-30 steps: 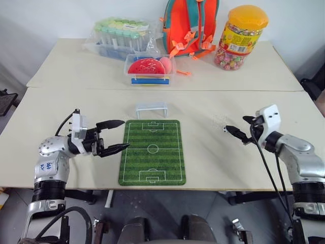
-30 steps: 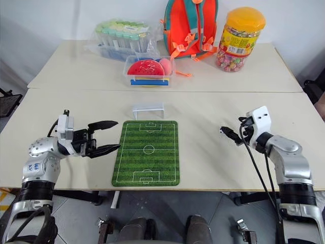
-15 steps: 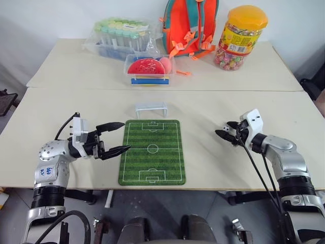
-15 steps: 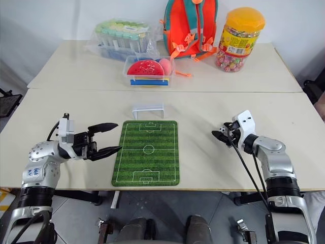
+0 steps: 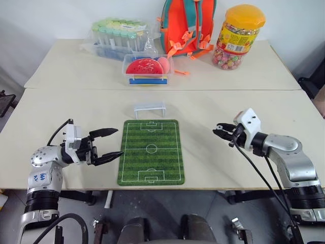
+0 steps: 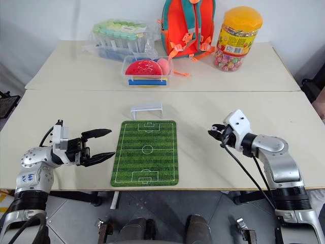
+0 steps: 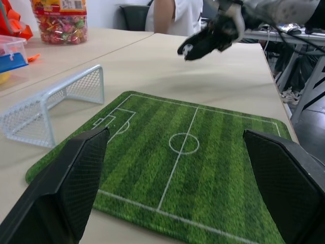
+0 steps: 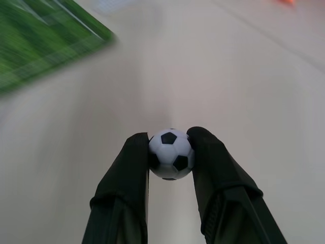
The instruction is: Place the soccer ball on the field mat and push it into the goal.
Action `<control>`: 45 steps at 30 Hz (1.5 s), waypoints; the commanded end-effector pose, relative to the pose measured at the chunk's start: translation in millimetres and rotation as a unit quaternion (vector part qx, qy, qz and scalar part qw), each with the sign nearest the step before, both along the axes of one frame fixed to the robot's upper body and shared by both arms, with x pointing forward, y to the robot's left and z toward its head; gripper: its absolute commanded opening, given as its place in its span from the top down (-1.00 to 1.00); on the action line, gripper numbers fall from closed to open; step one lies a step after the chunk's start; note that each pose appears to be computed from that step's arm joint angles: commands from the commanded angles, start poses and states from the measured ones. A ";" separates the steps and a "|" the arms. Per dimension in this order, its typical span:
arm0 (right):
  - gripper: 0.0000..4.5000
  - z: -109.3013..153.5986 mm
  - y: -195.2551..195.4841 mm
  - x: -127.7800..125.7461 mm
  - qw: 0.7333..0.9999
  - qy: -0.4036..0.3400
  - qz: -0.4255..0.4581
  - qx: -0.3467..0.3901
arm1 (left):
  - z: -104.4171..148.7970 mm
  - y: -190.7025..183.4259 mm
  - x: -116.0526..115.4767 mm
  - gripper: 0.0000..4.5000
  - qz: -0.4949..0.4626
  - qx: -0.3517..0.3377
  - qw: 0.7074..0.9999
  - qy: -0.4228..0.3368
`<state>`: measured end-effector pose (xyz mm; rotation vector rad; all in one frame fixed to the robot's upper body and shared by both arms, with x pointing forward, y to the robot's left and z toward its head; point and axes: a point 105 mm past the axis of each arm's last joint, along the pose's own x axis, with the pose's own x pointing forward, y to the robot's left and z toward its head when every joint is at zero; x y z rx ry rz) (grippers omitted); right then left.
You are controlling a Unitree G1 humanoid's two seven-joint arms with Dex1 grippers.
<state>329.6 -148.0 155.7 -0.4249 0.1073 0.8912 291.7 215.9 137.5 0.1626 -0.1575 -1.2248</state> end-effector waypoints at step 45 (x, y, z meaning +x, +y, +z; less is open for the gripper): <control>0.62 -58.4 157.7 -61.6 0.941 0.075 0.317 -0.087 | -5.1 25.7 -28.2 -1.00 -0.015 0.016 1.000 0.007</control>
